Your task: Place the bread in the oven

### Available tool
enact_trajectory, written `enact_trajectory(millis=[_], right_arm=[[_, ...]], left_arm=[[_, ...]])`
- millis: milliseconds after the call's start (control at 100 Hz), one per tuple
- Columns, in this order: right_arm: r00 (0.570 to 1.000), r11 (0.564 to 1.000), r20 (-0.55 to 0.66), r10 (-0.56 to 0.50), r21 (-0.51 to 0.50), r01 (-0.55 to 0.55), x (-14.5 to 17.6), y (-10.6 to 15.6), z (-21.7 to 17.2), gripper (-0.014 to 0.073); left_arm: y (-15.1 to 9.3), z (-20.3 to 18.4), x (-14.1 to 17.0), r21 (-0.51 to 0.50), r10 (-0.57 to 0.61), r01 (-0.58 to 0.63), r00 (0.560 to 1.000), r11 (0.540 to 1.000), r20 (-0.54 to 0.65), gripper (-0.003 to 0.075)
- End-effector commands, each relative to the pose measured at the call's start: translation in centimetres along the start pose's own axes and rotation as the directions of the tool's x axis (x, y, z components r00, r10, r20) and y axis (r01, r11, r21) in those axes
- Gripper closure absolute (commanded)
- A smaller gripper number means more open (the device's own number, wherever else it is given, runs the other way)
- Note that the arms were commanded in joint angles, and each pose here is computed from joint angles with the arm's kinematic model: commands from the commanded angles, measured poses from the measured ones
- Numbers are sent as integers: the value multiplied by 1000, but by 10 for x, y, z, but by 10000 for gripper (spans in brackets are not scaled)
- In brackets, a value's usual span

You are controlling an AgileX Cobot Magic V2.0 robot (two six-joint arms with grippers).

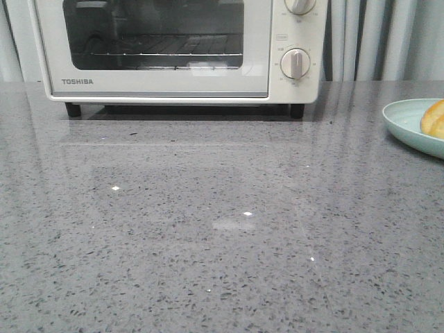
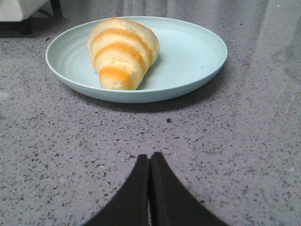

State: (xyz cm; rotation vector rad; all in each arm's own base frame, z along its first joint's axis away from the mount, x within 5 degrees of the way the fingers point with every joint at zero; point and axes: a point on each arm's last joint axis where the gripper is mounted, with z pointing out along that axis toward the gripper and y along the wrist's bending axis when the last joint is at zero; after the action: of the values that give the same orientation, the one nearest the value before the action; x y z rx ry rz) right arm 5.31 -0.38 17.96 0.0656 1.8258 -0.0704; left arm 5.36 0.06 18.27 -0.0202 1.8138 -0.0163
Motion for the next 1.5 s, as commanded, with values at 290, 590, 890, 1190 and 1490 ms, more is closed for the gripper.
enact_trajectory(millis=[290,590,890,1190,1490], right_arm=[[1000,1000,15,-16,13,15,5,-1,1,670],[1000,1000,15,-16,13,15,5,-1,1,670],[999,1000,28,-16,14,15,4,-1,1,670],[950,999,312,-19,38,7,-22,-3,-3,670],[685,997,728,-41,71,-16,-60,-5,-27,670]], left_arm=[[-1,0,-1,17,-9,8,997,1000,75,741],[-1,0,-1,15,-5,4,997,1000,75,741],[-1,0,-1,15,-5,3,997,1000,75,741],[-3,-1,-12,61,-117,107,975,992,190,741],[-2,-8,-32,84,-143,118,900,989,411,741]])
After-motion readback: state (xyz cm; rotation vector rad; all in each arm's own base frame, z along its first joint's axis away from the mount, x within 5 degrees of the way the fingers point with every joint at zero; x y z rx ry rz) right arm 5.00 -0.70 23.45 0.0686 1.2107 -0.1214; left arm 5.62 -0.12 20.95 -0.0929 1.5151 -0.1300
